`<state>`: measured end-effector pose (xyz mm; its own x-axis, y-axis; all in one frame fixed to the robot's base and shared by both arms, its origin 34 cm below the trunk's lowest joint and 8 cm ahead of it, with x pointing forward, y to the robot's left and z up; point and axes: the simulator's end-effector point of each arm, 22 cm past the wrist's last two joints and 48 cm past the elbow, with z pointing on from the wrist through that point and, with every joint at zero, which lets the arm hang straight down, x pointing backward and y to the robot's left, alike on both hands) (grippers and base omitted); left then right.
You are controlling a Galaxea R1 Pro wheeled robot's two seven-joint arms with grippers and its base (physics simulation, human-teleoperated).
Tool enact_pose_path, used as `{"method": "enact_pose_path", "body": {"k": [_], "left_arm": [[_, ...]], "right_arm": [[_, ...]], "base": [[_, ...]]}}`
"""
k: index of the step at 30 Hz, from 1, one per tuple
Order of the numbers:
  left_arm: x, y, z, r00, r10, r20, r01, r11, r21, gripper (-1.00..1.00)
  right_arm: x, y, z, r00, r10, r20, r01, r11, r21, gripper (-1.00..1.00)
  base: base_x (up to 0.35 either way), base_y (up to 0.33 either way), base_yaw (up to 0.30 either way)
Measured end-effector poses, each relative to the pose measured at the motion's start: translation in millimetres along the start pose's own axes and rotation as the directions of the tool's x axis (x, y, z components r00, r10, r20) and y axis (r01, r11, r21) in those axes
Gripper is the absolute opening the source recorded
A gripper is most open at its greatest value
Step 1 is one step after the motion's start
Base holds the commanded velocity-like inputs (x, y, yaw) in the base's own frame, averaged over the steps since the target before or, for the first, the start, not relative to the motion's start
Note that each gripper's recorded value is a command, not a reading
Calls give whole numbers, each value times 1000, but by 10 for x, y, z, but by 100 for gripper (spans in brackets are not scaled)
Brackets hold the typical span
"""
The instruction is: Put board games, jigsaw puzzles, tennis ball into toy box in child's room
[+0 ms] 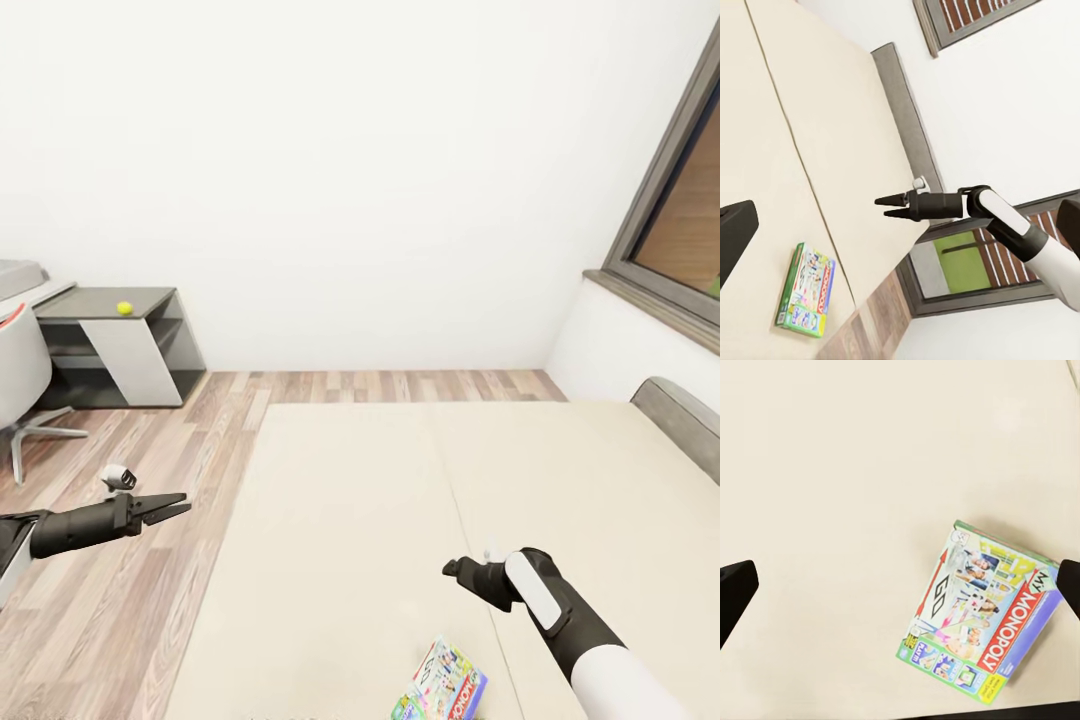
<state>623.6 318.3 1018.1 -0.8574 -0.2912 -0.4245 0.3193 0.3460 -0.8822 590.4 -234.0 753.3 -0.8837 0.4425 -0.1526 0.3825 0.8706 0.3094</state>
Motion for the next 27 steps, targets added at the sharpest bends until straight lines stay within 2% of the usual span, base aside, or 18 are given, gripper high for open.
{"method": "enact_pose_path", "body": {"k": [27], "left_arm": [[97, 189, 55, 999, -39, -16, 39, 999, -8, 100]], "right_arm": [[123, -107, 164, 999, 9, -37, -8, 1000, 19, 100]], "base": [[0, 0, 0]]}}
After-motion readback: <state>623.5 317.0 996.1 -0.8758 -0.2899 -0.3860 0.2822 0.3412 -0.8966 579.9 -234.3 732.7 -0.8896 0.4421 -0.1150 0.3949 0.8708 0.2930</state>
